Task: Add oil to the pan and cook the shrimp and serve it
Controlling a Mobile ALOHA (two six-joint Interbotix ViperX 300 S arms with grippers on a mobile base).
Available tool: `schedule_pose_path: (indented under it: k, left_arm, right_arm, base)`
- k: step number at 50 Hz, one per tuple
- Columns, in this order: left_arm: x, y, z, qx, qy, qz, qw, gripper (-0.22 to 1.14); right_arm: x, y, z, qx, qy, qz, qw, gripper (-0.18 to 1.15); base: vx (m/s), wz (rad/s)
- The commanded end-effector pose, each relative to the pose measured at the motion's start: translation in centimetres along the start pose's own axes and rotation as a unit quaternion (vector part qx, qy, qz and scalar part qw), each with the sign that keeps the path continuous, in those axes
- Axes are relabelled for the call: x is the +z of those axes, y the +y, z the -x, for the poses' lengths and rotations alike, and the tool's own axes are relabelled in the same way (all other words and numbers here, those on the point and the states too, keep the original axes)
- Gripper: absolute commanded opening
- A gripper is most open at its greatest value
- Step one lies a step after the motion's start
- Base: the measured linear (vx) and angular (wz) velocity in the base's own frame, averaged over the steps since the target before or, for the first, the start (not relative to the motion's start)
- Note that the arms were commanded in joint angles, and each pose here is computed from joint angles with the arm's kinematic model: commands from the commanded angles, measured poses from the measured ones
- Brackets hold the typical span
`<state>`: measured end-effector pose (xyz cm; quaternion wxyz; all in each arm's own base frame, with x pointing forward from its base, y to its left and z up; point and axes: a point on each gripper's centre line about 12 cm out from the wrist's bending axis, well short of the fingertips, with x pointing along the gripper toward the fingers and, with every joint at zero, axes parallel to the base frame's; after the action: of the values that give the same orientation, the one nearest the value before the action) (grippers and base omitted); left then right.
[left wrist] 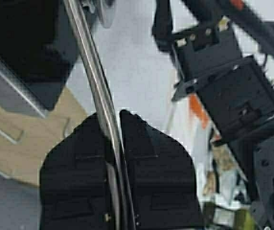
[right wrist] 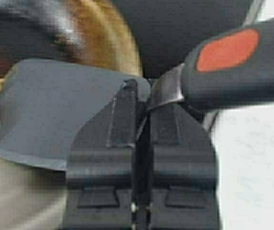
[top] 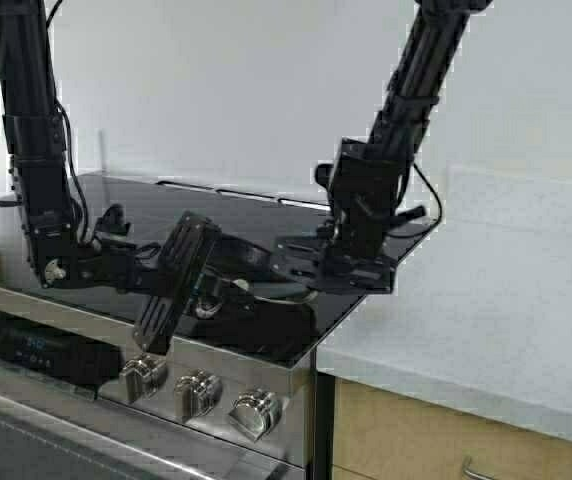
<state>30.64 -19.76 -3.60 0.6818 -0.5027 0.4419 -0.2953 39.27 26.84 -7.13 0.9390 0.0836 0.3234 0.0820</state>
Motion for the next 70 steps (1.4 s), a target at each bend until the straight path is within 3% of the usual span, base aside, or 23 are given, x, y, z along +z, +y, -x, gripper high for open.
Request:
schedule_pose_path:
  k: [1,12,42,70]
  left_arm:
    - [0.9,-4.1,-1.0,-0.055,0.012,-0.062,0.996,0.03]
    - [0.7,-4.0,-0.9,-0.054,0.016,-0.061,0.997,0.03]
    - [0.7,-3.6,-0.7,-0.037,0.01,-0.067,0.997,0.03]
    - [0.7,-3.7,-0.6,-0.036,0.01,-0.069,0.997,0.03]
  right_arm:
    - [-0.1,2.7,0.3,0.043,0.024,0.046,0.998,0.08]
    - [2.2,3.3,-0.1,0.053,0.017,0.037,0.998,0.08]
    - [6.4,0.5,0.9,0.032,0.009,0.05,0.998,0.08]
    - [9.9,1.5,1.7,0.047,-0.007,0.056,0.997,0.08]
  base:
    - [0.0,0.0]
    - [0.0,0.0]
    - [0.0,0.0]
    - [0.0,0.0]
